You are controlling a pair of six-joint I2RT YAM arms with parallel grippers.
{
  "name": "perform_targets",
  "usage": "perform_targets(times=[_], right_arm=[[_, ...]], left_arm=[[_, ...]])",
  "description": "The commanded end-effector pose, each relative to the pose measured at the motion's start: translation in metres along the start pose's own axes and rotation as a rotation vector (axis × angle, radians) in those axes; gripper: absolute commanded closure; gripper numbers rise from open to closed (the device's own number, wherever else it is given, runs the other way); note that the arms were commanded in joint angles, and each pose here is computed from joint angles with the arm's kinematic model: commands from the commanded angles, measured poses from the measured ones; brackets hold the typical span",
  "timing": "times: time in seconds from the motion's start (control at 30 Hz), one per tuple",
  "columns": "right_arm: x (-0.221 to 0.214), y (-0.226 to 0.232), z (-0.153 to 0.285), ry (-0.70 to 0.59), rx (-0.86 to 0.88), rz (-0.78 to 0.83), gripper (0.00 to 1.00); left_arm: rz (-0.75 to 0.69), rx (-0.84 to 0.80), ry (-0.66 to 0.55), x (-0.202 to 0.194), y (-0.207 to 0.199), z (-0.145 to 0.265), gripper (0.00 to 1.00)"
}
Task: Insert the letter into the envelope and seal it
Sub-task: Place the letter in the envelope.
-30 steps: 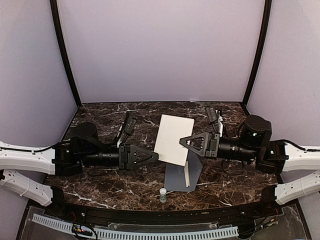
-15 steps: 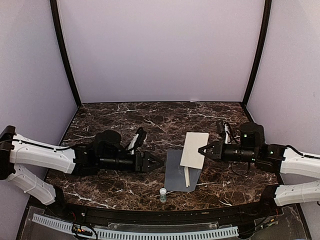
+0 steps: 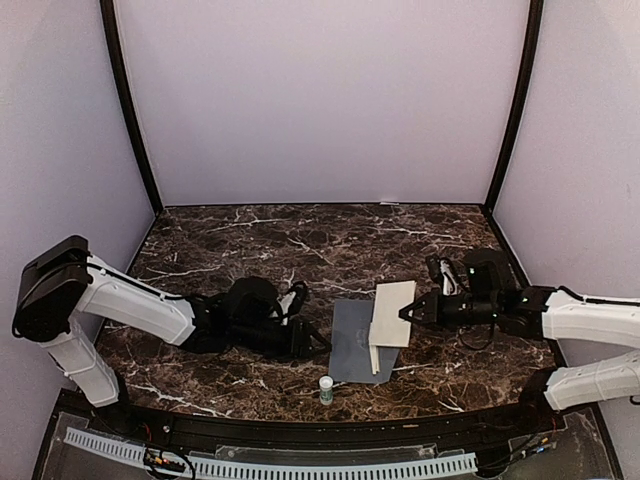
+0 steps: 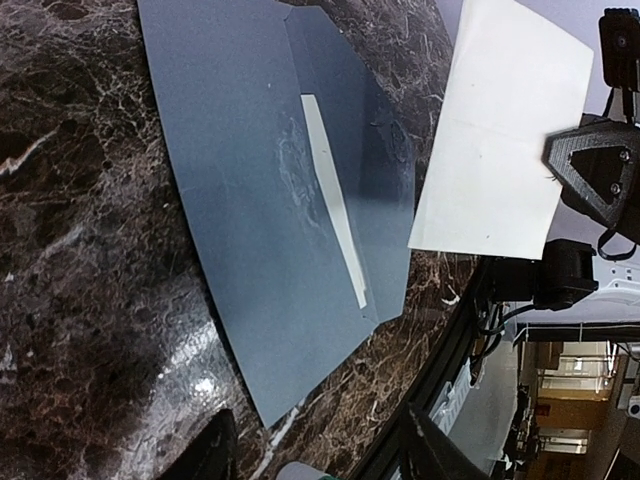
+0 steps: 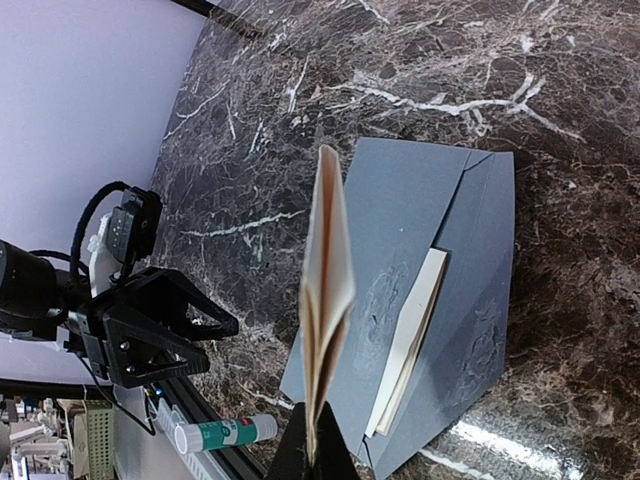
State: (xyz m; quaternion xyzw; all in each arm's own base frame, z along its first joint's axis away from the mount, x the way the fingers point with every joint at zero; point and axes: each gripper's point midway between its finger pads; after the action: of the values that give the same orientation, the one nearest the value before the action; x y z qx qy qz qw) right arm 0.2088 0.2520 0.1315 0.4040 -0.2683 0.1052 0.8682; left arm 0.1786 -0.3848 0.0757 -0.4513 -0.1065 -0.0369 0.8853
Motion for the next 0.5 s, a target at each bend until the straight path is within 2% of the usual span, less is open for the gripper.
perform_targets(times=[0.0,0.47], right_arm=[[-0.009,-0.013,-0.006,0.027,-0.017,-0.003,1.0],[-0.021,-0.036,-0.026,0.091,-0.096,-0.028,1.0]], left_arm=[[-0.031,-0.024,0.005,0.008,-0.014,-0.006,0.47],[0.004,0.01,0.051,0.001,0.006,-0.027,0.5]])
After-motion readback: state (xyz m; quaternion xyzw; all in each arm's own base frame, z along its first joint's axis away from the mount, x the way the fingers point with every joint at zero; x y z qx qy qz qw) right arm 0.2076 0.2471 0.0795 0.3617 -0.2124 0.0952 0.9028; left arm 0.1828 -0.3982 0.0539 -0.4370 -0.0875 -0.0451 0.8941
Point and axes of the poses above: each gripper's point midway between its finger pads, its own z axis back along the fingers, its own y axis along the line the jaws close on, x = y × z, and after that the axes turned 8 degrees about z, right-handed
